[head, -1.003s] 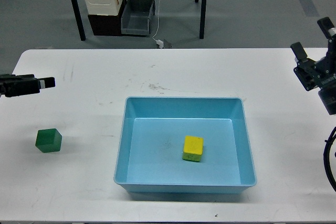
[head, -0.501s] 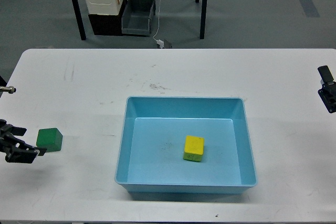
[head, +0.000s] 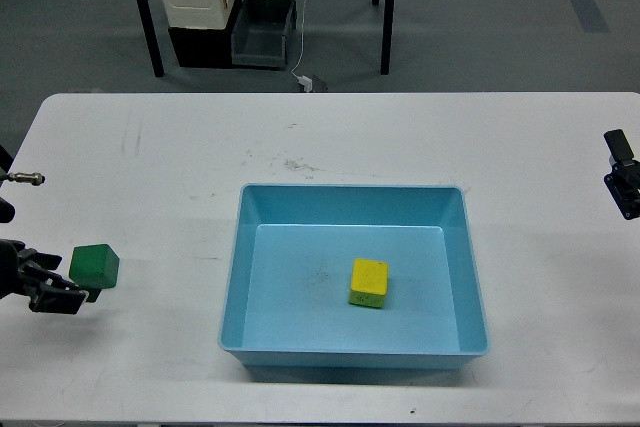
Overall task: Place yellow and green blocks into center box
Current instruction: 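Lower the left gripper around the green cube and close it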
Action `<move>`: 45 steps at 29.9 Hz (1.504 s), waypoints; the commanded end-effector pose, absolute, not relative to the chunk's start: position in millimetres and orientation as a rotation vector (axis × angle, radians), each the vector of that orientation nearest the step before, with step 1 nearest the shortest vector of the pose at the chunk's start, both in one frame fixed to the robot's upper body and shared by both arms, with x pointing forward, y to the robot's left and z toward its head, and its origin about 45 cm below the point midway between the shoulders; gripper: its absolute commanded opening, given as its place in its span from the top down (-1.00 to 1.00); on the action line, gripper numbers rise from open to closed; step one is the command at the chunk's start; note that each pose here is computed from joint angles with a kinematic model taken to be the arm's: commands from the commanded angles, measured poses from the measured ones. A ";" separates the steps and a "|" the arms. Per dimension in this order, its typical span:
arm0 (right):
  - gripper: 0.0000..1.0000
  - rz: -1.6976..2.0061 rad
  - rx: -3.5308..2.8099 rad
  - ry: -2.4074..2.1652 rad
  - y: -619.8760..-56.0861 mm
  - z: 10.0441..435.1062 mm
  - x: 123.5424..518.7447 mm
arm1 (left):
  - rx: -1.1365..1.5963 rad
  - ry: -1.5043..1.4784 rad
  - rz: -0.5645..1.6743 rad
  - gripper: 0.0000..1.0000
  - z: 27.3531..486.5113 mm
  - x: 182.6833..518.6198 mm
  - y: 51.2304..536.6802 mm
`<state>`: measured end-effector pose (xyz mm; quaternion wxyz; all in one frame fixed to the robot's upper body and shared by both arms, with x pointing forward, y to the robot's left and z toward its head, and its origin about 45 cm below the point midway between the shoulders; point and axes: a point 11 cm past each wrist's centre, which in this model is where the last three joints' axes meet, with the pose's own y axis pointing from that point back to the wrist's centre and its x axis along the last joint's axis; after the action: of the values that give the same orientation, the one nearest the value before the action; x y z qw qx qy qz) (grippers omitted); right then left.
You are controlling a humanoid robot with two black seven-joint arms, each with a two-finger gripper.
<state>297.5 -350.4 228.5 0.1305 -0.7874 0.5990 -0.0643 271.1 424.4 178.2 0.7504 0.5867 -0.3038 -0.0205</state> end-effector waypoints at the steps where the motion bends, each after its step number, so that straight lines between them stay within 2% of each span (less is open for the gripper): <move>1: -0.99 -0.186 -2.284 1.742 -350.4 228.4 297.4 | 1.272 -0.663 -0.035 -1.00 174.3 275.8 420.7; 33: -0.99 -0.196 -2.272 1.760 -353.8 229.6 297.5 | 1.203 -0.703 -0.034 -0.97 159.6 297.7 385.3; 36: -0.99 -0.196 -2.272 1.760 -353.8 229.6 297.5 | 1.200 -0.706 -0.036 -0.84 159.2 298.3 383.4; 39: -0.99 -0.197 -2.268 1.770 -354.7 229.0 297.3 | 1.203 -0.710 -0.041 -0.60 158.7 298.4 383.1; 41: -0.99 -0.197 -2.267 1.770 -354.7 229.0 297.3 | 1.202 -0.708 -0.044 -0.37 157.6 297.6 382.7; 45: -0.99 -0.198 -2.267 1.770 -354.8 229.1 297.7 | 1.214 -0.698 -0.084 -0.11 149.7 290.7 382.9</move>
<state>297.4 -354.6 229.2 0.1291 -0.7799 0.6087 -0.0679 296.0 383.0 155.8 0.7653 0.5551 -0.3249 -0.0247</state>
